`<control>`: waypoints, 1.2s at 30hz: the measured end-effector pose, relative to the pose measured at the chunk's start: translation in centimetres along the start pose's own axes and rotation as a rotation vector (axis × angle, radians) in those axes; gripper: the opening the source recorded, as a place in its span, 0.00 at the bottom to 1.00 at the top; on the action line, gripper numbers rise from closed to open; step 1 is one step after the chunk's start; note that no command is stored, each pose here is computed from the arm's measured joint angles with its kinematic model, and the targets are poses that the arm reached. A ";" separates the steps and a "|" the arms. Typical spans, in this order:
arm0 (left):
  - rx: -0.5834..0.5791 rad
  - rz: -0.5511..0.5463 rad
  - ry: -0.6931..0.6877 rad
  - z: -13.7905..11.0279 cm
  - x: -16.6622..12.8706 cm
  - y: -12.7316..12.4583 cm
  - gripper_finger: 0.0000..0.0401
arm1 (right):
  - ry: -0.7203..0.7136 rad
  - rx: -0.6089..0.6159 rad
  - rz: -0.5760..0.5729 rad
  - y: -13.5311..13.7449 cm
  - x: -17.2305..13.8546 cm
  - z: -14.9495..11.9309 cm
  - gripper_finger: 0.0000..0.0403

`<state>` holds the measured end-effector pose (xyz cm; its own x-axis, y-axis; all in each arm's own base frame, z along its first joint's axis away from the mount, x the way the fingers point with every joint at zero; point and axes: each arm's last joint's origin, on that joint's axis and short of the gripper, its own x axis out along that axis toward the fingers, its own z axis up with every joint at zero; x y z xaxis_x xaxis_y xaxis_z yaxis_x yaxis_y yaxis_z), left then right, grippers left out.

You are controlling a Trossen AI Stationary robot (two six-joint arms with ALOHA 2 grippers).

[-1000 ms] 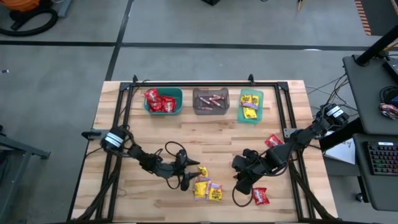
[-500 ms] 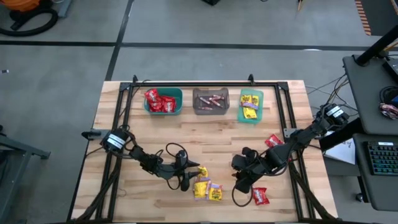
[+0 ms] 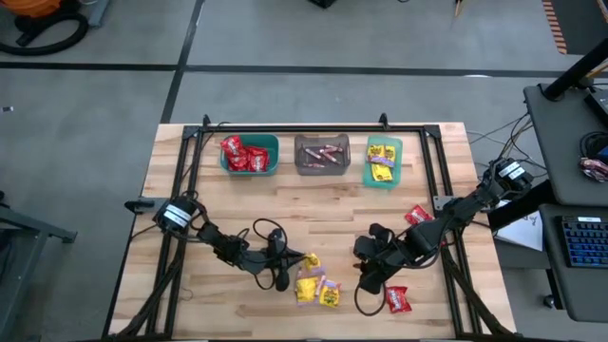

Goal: Sort candy
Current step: Put the yellow candy into the light green bin

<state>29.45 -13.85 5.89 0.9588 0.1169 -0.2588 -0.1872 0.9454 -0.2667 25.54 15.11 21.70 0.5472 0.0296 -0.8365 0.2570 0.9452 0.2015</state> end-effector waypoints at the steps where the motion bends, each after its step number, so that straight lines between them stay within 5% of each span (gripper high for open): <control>1: 0.000 0.000 -0.003 0.1 0.0 0.0 0.02 | -0.005 -0.003 -0.005 0.0 0.0 0.0 0.32; 13: 0.093 -0.049 -0.150 4.8 -1.3 -1.4 0.00 | -0.189 -0.115 -0.056 0.1 0.1 1.5 0.32; 27: 0.172 -0.023 -0.088 6.4 -2.2 -1.6 0.00 | -0.428 -0.230 -0.232 -0.8 -0.1 4.2 0.32; 36: 0.173 -0.029 -0.096 7.3 -2.6 -1.8 0.00 | -0.518 -0.228 -0.131 -0.9 0.7 4.5 0.32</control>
<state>28.82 -13.68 13.84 0.9807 0.1096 -0.1619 -0.1280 0.9859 -0.1074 29.30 12.79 23.18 0.8555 -0.2014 -0.4771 0.2026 0.9780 -0.0497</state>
